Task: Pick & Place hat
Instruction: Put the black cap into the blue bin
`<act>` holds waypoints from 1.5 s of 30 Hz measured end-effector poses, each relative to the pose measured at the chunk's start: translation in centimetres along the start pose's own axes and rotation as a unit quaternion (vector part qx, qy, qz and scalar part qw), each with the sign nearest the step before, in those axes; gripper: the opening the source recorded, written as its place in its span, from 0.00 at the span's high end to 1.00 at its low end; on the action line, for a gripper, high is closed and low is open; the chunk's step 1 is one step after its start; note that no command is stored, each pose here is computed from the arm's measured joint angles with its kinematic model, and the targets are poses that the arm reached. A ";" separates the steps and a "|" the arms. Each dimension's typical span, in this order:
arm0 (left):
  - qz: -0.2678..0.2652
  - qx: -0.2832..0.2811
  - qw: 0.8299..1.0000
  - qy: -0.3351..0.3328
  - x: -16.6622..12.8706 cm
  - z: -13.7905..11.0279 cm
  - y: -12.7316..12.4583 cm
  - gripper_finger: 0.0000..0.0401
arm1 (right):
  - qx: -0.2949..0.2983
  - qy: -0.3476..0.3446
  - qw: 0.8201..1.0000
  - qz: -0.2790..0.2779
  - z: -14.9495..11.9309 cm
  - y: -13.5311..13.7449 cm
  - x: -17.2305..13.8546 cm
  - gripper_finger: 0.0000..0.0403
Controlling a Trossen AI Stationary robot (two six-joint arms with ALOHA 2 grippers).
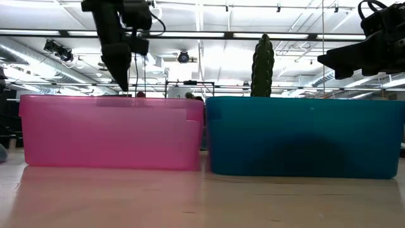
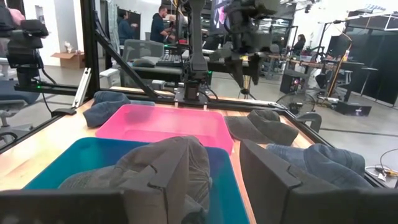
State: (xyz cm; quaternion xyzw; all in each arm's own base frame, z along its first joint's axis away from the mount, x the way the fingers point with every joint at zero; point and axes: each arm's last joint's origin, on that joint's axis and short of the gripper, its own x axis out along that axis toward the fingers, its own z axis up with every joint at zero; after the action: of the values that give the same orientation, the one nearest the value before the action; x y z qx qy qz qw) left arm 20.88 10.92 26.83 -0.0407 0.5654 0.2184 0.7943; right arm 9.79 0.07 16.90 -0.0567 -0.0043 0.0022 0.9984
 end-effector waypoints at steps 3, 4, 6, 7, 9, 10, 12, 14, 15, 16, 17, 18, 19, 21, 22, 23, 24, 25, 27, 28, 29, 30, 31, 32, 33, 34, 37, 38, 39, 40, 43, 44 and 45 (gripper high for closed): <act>0.019 0.015 0.999 0.028 1.3 0.2 0.8 0.47 | 0.000 0.000 1.000 0.000 0.0 0.0 0.0 0.63; 0.038 0.022 0.998 0.036 1.6 0.2 1.1 0.47 | 0.000 0.000 1.000 0.000 0.0 0.0 0.0 0.63; 0.068 0.019 0.996 0.045 2.0 0.3 1.4 0.47 | 0.000 0.000 1.000 0.000 0.0 0.0 0.0 0.63; 0.062 0.016 0.997 0.046 2.2 0.4 1.5 0.47 | 0.000 0.000 1.000 0.000 0.0 0.0 0.0 0.63; 0.036 0.014 0.998 0.041 2.4 0.5 1.6 0.47 | 0.000 0.000 1.000 0.000 0.0 0.0 0.0 0.63; 0.035 0.013 0.998 0.043 2.5 0.5 1.6 0.47 | 0.000 0.000 1.000 0.000 0.0 0.0 0.0 0.63; 0.045 0.007 0.998 0.037 2.5 0.6 1.8 0.47 | 0.000 0.000 1.000 0.000 0.0 0.0 0.0 0.63; 0.041 0.002 0.999 0.031 2.5 0.7 1.8 0.47 | 0.000 0.000 1.000 0.000 0.0 0.0 0.0 0.63; 0.035 0.005 0.999 0.033 2.5 0.6 1.8 0.47 | 0.000 0.000 1.000 0.000 0.0 0.0 0.0 0.63; 0.027 0.009 0.999 0.034 2.5 0.6 1.7 0.47 | 0.000 0.000 1.000 0.000 0.0 0.0 0.0 0.63; 0.020 0.012 0.999 0.035 2.6 0.5 1.8 0.47 | 0.000 0.000 1.000 0.000 0.0 0.0 0.0 0.63; 0.013 0.015 0.999 0.036 2.8 0.6 1.8 0.47 | 0.000 0.000 1.000 0.000 0.0 0.0 0.0 0.63; 0.002 0.011 0.999 0.036 3.1 0.7 1.9 0.47 | 0.000 0.000 1.000 0.000 0.0 0.0 0.0 0.63; -0.019 0.005 0.999 0.046 3.8 0.7 2.2 0.47 | 0.000 0.000 1.000 0.000 0.0 0.0 0.0 0.63; -0.023 0.004 0.998 0.055 4.2 0.7 2.3 0.47 | 0.000 0.000 1.000 0.000 0.0 0.0 0.0 0.63; -0.024 0.001 0.997 0.067 4.7 0.6 2.5 0.47 | 0.000 0.000 1.000 0.000 0.0 0.0 0.0 0.63; -0.025 -0.002 0.996 0.080 5.2 0.5 2.7 0.47 | 0.000 0.000 1.000 0.000 0.0 0.0 0.0 0.63; -0.026 -0.005 0.996 0.088 5.7 0.5 2.8 0.47 | 0.000 0.000 1.000 0.000 0.0 0.0 0.0 0.63; -0.031 -0.011 0.994 0.104 6.7 0.5 3.1 0.47 | 0.000 0.000 1.000 0.000 0.0 0.0 0.0 0.63; -0.035 -0.014 0.993 0.112 7.2 0.5 3.3 0.47 | 0.000 0.000 1.000 0.000 0.0 0.0 0.0 0.63; -0.038 -0.018 0.992 0.120 7.6 0.4 3.4 0.47 | 0.000 0.000 1.000 0.000 0.0 0.0 0.0 0.63; -0.040 -0.020 0.991 0.126 8.2 0.4 3.6 0.47 | 0.000 0.000 1.000 0.000 0.0 0.0 0.0 0.63; -0.041 -0.024 0.990 0.131 8.6 0.4 3.7 0.47 | 0.000 0.000 1.000 0.000 0.0 0.0 0.0 0.63; -0.041 -0.028 0.989 0.137 9.1 0.4 3.9 0.47 | 0.000 0.000 1.000 0.000 0.0 0.0 0.0 0.63; -0.042 -0.032 0.988 0.145 9.6 0.3 4.1 0.47 | 0.000 0.000 1.000 0.000 0.0 0.0 0.0 0.63; -0.043 -0.037 0.987 0.153 10.1 0.2 4.2 0.47 | 0.000 0.000 1.000 0.000 0.0 0.0 0.0 0.63; -0.045 -0.058 0.982 0.174 11.5 0.0 4.6 0.47 | 0.000 0.000 1.000 0.000 0.0 0.0 0.0 0.63; -0.047 -0.063 0.980 0.180 11.8 -0.1 4.7 0.47 | 0.000 0.000 1.000 0.000 0.0 0.0 0.0 0.63; -0.047 -0.063 0.979 0.186 12.2 -0.1 4.7 0.47 | 0.000 0.000 1.000 0.000 0.0 0.0 0.0 0.63; -0.047 -0.059 0.979 0.191 12.4 -0.2 4.7 0.49 | 0.000 0.000 1.000 0.000 0.0 0.0 0.0 0.63; -0.057 -0.037 0.976 0.205 12.5 -0.3 4.4 0.66 | 0.000 0.000 1.000 0.000 0.0 0.0 0.0 0.63; -0.059 -0.031 0.975 0.212 12.3 -0.5 4.3 0.76 | 0.000 0.000 1.000 0.000 0.0 0.0 0.0 0.63; -0.059 -0.025 0.974 0.218 12.1 -0.6 4.2 0.88 | 0.000 0.000 1.000 0.000 0.0 0.0 0.0 0.63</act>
State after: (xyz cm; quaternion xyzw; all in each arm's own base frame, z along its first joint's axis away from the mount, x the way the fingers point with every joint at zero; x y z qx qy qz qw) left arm 21.89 18.20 16.29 -0.1404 0.7162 0.1707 0.6620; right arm 9.79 0.07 16.92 -0.0567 -0.0044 0.0024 0.9984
